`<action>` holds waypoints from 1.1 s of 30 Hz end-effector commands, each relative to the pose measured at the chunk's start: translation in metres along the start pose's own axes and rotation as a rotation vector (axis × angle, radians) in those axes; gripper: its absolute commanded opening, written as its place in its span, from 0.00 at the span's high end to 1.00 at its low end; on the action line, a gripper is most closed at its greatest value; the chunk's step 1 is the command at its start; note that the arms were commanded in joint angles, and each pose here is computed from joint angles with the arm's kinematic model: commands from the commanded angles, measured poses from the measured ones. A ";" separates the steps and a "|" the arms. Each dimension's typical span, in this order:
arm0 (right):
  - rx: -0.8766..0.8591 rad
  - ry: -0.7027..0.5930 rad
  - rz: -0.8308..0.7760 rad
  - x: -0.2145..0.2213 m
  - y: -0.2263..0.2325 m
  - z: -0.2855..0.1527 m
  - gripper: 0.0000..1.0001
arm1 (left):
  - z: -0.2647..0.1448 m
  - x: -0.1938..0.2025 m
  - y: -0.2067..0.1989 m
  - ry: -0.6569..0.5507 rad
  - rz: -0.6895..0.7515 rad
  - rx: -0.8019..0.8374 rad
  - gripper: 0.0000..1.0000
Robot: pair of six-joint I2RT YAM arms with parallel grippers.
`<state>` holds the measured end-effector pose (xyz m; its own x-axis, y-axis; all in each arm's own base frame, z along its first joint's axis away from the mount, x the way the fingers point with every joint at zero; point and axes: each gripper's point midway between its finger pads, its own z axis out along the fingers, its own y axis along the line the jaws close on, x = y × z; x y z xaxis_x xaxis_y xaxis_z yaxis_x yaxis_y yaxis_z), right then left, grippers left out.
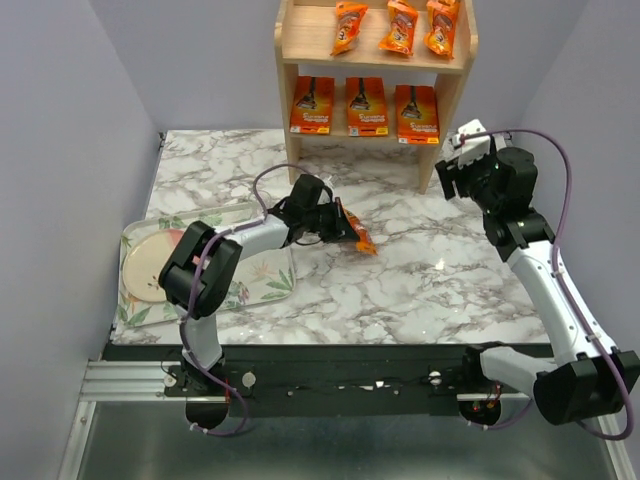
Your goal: Place and organize the shaving razors onto the shelf
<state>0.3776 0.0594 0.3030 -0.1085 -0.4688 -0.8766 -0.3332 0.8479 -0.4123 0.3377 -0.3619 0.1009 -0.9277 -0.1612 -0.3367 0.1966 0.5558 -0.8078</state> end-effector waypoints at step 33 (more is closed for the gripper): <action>0.237 -0.292 0.340 -0.085 -0.092 0.129 0.22 | -0.246 -0.289 -0.081 -1.012 0.952 -0.472 0.28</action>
<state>0.5297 0.0568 0.3716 0.0687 -0.1055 -0.9920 -0.1170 0.9867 -0.1130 0.4855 -0.1565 0.3322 -0.0214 0.0287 -0.9994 0.2703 0.9625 0.0219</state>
